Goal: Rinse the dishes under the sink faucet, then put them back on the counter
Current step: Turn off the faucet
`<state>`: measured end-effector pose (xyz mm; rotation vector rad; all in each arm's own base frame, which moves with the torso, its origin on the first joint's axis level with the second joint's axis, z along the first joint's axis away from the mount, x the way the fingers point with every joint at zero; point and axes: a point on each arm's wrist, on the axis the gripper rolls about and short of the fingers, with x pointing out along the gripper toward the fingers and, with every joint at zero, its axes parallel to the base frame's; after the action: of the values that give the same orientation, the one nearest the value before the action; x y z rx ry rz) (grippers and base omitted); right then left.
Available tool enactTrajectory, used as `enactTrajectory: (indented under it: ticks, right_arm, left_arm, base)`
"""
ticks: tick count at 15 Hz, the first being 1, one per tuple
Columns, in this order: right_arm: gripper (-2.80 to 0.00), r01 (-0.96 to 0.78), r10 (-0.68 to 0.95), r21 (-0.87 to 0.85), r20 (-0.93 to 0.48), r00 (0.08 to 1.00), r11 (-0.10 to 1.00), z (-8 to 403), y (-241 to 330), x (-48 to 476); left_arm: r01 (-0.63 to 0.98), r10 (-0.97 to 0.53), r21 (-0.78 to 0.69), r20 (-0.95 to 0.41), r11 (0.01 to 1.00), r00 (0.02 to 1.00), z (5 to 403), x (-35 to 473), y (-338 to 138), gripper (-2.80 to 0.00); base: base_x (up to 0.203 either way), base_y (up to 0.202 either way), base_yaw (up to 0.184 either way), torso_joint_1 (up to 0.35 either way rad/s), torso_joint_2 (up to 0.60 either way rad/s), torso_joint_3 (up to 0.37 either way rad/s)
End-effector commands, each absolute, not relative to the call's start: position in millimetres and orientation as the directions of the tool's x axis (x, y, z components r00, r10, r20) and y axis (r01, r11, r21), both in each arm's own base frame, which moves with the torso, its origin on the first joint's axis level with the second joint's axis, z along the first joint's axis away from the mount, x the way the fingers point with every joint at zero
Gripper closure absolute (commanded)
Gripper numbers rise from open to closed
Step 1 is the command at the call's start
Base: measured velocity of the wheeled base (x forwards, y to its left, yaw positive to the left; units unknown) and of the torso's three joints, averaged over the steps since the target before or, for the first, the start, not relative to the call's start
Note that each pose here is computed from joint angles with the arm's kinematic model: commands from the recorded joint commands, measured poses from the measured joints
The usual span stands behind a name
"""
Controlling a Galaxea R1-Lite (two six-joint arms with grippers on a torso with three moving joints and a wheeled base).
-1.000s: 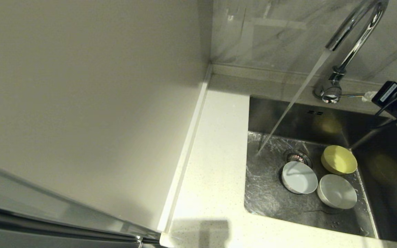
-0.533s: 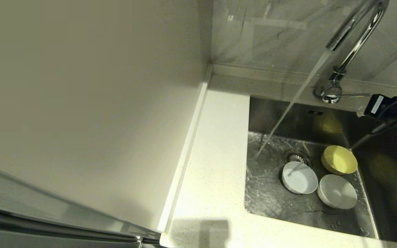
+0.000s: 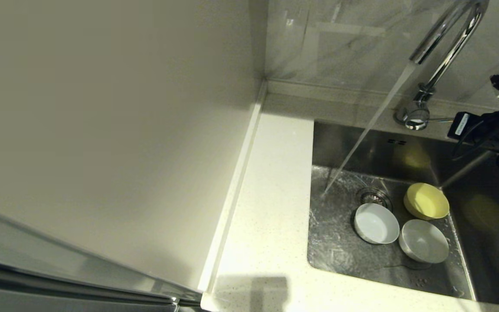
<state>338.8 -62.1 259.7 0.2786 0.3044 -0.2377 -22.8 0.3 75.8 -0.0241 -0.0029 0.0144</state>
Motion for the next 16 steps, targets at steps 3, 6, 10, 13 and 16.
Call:
enactTrajectory:
  ticks: [3,6,10,13,16]
  right_arm:
    - [0.0,0.277,-0.19,0.231,-0.338,0.922,0.933,252,-64,352]
    - [0.0,0.279,-0.232,0.235,-0.208,0.95,0.931,249,-65,374]
    - [0.0,0.262,-0.253,0.245,-0.07,0.965,0.933,248,-59,389]
    - [0.0,0.27,-0.254,0.232,-0.097,0.962,0.934,245,-58,375]
    - [0.0,0.278,-0.255,0.213,-0.128,0.958,0.937,240,-56,358]
  left_arm:
    - [-0.014,0.015,-0.025,0.006,1.0,1.0,76,-23,0,0.0]
    - [-0.014,0.014,-0.025,0.006,1.0,1.0,76,-23,0,0.0]
    - [-0.015,0.015,-0.023,0.006,1.0,1.0,76,-23,0,0.0]
    - [-0.015,0.015,-0.025,0.006,1.0,1.0,76,-23,0,0.0]
    - [-0.015,0.015,-0.025,0.006,1.0,1.0,76,-23,0,0.0]
  base:
    - [0.0,0.0,0.0,0.0,0.0,0.0]
    - [0.0,0.0,0.0,0.0,0.0,0.0]
    - [0.0,0.0,0.0,0.0,0.0,0.0]
    - [0.0,0.0,0.0,0.0,0.0,0.0]
    - [0.0,0.0,0.0,0.0,0.0,0.0]
